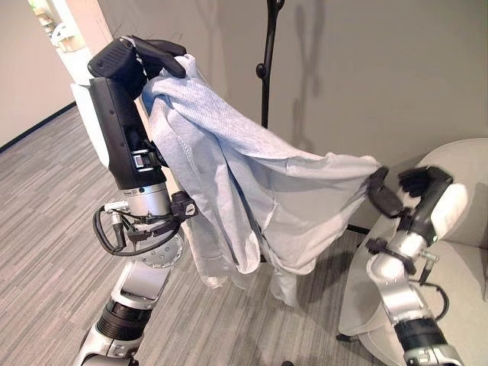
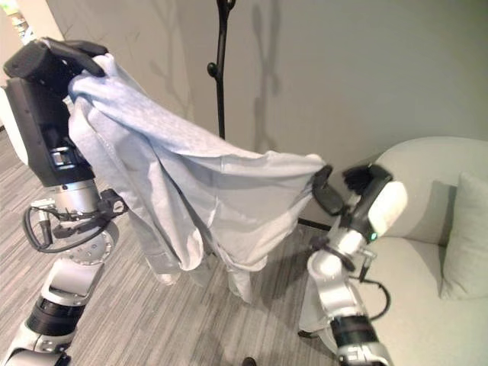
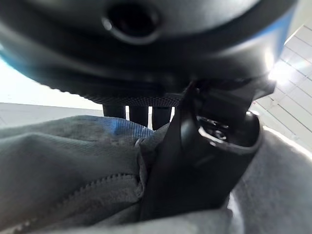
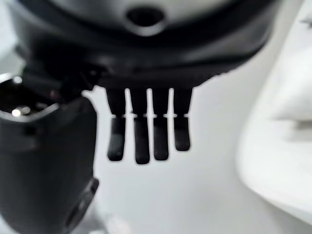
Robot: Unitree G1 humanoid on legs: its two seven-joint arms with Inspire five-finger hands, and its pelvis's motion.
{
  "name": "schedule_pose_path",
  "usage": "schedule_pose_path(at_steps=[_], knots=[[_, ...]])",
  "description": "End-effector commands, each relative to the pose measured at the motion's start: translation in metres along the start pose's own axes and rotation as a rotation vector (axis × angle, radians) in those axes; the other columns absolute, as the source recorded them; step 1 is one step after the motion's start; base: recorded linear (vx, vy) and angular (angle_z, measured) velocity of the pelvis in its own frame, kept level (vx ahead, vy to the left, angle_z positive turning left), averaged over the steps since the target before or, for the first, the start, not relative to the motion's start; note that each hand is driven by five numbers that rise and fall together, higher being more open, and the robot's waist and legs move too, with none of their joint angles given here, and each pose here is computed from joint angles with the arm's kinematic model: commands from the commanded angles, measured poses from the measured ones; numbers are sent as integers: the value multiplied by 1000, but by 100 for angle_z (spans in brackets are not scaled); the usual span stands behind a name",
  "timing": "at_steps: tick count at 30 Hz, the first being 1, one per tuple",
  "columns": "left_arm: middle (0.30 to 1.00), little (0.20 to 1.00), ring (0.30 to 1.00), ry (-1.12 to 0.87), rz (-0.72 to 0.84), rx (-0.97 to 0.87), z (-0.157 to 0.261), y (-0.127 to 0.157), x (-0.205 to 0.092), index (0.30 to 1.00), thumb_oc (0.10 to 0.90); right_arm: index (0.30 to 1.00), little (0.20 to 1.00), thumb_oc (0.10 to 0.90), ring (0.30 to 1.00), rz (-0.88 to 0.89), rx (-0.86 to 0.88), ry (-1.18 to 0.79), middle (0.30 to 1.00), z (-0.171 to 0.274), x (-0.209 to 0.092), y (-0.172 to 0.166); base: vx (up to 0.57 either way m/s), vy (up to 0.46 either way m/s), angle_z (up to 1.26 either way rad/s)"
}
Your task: Hang the clothes on the sofa on the clothes rack.
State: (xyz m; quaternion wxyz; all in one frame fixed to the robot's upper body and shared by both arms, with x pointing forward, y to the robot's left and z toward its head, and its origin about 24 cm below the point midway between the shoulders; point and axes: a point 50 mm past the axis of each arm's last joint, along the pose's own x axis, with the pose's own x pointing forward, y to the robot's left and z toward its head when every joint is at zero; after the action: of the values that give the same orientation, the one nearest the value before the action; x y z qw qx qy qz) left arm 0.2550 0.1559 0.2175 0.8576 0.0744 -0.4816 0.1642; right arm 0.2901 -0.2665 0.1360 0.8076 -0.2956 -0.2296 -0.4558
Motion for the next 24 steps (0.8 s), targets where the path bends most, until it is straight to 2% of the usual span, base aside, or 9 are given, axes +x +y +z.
schedule_pose_path(at_steps=[1, 6, 10, 11, 12, 13, 15, 18, 24], knots=[[300, 300, 300, -215, 64, -29, 18, 3, 26, 300, 400, 300, 300, 400, 300, -195, 69, -252, 300, 43, 36, -18, -48, -143, -7], [300, 300, 300, -252, 94, -10, 17, -5, 38, 300, 400, 300, 300, 400, 300, -290, 86, -420, 300, 79, 60, -32, 169, 71, 15], [300, 300, 300, -293, 41, 32, 22, -6, 40, 300, 400, 319, 319, 413, 319, -94, 275, -451, 319, 96, 32, -26, 384, 166, -53], [300, 300, 300, -309, 30, 39, 24, -6, 42, 300, 400, 528, 528, 552, 528, -1, 341, -435, 528, 97, 23, -22, 240, 145, -43], [300, 300, 300, -325, 17, 51, 27, -5, 42, 300, 400, 806, 806, 737, 806, 137, 431, -401, 806, 95, 11, -17, 206, 136, -45], [300, 300, 300, -344, 1, 64, 30, -4, 44, 300, 400, 900, 900, 800, 900, 299, 545, -347, 900, 92, -2, -15, 177, 128, -51], [300, 300, 300, -352, -42, 95, 32, -1, 43, 300, 400, 900, 900, 800, 900, 621, 600, -269, 900, 77, -20, -14, 137, 110, -36], [300, 300, 300, -326, -135, 152, 28, 4, 37, 300, 400, 900, 900, 800, 900, 991, 500, -260, 900, 62, -38, -24, 122, 113, 1], [300, 300, 300, -339, -191, 204, 29, 8, 34, 300, 400, 900, 900, 800, 900, 1348, 422, -234, 900, 53, -52, -37, 13, 46, 8]])
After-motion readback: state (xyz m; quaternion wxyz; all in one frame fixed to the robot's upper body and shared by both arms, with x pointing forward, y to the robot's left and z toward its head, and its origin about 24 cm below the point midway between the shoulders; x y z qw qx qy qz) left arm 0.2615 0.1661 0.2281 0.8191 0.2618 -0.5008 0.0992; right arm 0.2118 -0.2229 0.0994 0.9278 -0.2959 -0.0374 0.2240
